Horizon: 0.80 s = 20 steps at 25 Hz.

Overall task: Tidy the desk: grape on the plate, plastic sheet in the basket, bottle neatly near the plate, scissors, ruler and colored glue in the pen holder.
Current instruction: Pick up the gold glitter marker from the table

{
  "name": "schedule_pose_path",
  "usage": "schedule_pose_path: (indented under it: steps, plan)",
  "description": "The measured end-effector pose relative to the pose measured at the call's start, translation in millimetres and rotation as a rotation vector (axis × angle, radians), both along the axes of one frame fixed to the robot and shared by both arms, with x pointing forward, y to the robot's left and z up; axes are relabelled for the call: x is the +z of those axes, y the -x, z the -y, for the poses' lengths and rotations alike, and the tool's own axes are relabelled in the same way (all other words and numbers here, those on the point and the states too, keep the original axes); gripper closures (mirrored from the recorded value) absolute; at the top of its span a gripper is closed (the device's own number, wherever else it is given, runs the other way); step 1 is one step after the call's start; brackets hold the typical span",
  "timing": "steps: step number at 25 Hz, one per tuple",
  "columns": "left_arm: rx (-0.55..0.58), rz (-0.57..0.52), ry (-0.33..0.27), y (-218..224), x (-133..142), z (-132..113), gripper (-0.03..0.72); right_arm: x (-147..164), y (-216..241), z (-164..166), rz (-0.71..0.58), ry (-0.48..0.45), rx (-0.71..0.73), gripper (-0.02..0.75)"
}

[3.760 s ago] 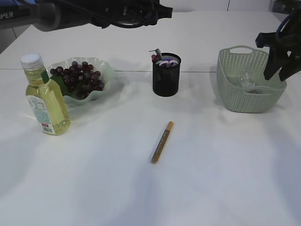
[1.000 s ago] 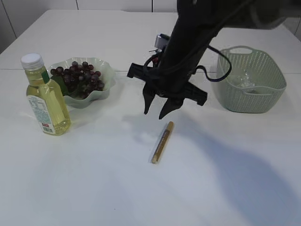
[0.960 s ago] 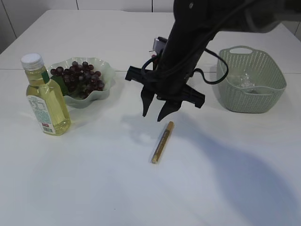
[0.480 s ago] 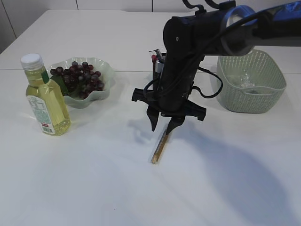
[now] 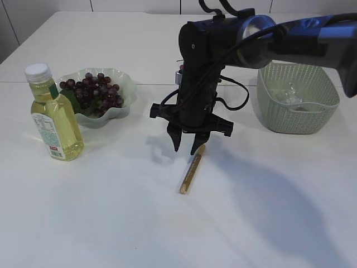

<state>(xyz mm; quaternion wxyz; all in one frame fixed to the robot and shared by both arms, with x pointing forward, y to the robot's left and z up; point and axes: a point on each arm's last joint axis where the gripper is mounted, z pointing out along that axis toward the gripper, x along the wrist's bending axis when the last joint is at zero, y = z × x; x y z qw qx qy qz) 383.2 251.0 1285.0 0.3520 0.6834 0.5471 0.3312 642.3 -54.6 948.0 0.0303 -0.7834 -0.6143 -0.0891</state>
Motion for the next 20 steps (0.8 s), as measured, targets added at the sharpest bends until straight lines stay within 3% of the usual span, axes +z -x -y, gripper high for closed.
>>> schedule_pose_path:
  steps: [6, 20]
  plan:
    - [0.0, -0.024, -0.013, -2.8, -7.0, 1.6, 0.272, -9.6, 0.6, 2.2, -0.075, 0.067, 0.013, 0.444]
    - [0.001, -0.025, -0.013, -3.0, -7.4, 1.7, 0.272, -10.4, -2.6, 9.3, -0.077, 0.088, -0.003, 0.444]
